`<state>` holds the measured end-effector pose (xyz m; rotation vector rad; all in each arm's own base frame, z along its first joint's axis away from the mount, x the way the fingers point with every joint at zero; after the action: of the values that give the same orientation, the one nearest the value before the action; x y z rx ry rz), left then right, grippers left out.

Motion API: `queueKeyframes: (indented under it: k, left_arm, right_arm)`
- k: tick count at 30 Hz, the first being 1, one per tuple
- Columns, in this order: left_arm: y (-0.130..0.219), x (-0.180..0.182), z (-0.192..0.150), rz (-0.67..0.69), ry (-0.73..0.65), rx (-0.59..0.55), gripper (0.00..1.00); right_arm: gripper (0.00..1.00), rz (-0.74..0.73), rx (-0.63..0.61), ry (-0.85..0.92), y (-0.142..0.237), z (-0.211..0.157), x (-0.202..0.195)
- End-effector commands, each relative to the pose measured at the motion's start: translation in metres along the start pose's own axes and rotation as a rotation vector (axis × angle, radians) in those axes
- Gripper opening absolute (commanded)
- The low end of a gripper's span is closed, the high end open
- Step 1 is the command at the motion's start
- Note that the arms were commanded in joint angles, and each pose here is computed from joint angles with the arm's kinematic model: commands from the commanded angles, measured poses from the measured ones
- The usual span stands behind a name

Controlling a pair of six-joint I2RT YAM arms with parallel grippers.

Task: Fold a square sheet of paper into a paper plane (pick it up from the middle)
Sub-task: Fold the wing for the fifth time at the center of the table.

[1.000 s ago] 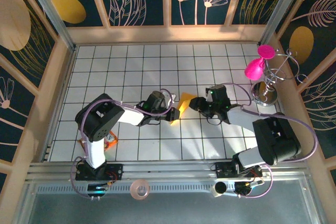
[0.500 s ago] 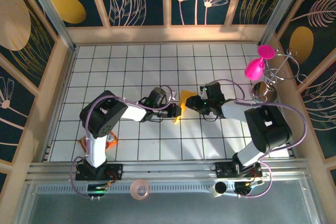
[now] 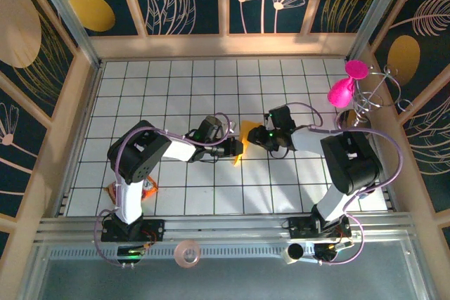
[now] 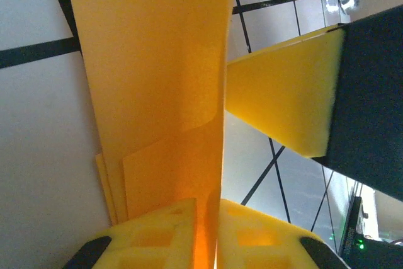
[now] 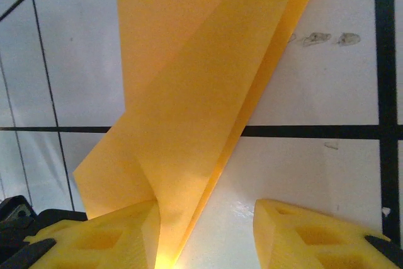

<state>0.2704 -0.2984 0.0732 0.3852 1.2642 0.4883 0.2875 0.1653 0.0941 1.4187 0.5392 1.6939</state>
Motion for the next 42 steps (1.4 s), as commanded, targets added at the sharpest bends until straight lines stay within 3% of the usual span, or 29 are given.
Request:
queueKeyframes:
  k: [1, 9, 21, 34, 42]
  left_arm:
    - [0.005, -0.001, -0.004, 0.015, 0.022, 0.006, 0.18]
    - [0.027, -0.007, -0.007, 0.082, 0.005, -0.067, 0.28]
    - [0.048, -0.017, -0.002, 0.153, -0.072, -0.189, 0.36]
    - [0.035, -0.039, -0.008, 0.329, -0.398, -0.298, 0.45]
    - [0.022, -0.037, -0.010, 0.412, -0.479, -0.286, 0.49]
  right_arm:
    - [0.44, -0.141, 0.025, 0.013, -0.019, -0.006, -0.009]
    - [0.44, -0.195, 0.051, -0.030, -0.030, -0.010, -0.013]
    - [0.45, -0.061, 0.011, -0.009, -0.020, -0.003, 0.008]
    - [0.45, 0.017, -0.014, 0.029, -0.011, 0.006, 0.024]
    - [0.45, 0.044, -0.010, 0.030, -0.011, 0.007, 0.029]
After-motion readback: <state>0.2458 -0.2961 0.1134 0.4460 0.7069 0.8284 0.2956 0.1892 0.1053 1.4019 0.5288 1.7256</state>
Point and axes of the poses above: each hand's point on the last joint's axis, 136 mm out from that joint toward the fingers, its own y axis back along the fingers, its own x axis along the line the jaws close on, z = x × y, the point moved 9 cm from there along y, back along the fingers, and after that the axes turned 3 degrees about y, right-handed, at the moved point
